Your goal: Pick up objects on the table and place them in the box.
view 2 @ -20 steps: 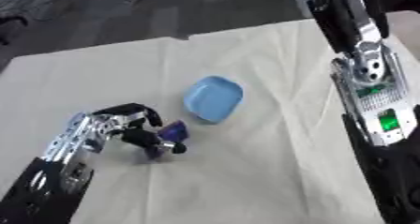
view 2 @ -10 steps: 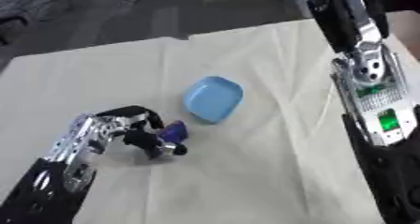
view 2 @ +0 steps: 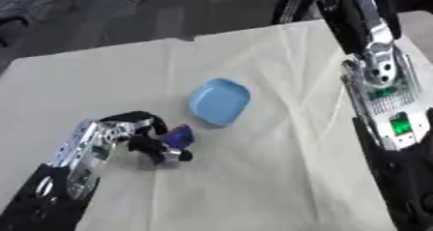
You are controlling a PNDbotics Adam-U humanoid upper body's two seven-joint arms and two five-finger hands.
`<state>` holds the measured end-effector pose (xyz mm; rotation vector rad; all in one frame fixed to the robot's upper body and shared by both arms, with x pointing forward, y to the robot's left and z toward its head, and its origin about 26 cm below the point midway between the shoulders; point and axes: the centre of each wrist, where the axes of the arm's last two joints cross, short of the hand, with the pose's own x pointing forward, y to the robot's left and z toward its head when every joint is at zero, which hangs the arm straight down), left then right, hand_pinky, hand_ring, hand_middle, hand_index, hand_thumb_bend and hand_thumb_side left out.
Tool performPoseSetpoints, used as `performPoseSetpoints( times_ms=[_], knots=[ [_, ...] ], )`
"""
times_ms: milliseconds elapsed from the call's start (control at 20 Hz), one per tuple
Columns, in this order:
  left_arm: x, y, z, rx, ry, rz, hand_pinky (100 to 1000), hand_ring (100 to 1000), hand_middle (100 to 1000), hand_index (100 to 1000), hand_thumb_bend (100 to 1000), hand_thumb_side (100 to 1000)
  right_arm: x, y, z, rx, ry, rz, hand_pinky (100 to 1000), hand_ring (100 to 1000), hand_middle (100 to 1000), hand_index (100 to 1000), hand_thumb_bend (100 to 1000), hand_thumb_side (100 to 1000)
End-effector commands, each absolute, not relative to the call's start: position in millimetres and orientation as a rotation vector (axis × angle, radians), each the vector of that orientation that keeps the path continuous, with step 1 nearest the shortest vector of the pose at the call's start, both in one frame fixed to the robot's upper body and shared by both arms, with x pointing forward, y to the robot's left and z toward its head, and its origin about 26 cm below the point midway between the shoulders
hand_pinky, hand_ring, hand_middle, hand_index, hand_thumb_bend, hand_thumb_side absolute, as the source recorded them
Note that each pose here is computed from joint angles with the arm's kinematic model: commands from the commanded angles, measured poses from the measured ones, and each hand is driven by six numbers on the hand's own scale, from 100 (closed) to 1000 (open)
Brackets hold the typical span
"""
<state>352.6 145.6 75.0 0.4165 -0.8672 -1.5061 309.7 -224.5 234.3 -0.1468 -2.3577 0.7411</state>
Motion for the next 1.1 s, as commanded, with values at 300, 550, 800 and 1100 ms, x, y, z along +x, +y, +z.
performPoseSetpoints(
  times_ms=[300, 550, 800, 1100],
  knots=[
    [356.5, 143.6, 82.1, 0.416, -0.869, -1.493, 432, 638, 771, 831, 724, 755, 307.8, -223.9, 243.1, -0.154, -2.386, 0.764, 507, 417, 599, 879, 100, 883],
    [357.6, 142.1, 81.9, 0.418, -0.867, -1.498, 433, 640, 772, 832, 722, 749, 307.9, -223.6, 243.2, -0.153, -2.386, 0.766, 508, 417, 598, 878, 100, 884],
    [359.0, 140.2, 84.3, 0.434, -0.873, -1.512, 437, 643, 773, 833, 706, 745, 307.9, -223.4, 243.3, -0.152, -2.386, 0.767, 508, 417, 598, 879, 100, 883],
    [360.6, 138.9, 84.0, 0.452, -0.867, -1.528, 444, 647, 770, 831, 676, 706, 307.9, -223.0, 243.5, -0.148, -2.387, 0.767, 508, 417, 597, 880, 100, 883]
  ],
)
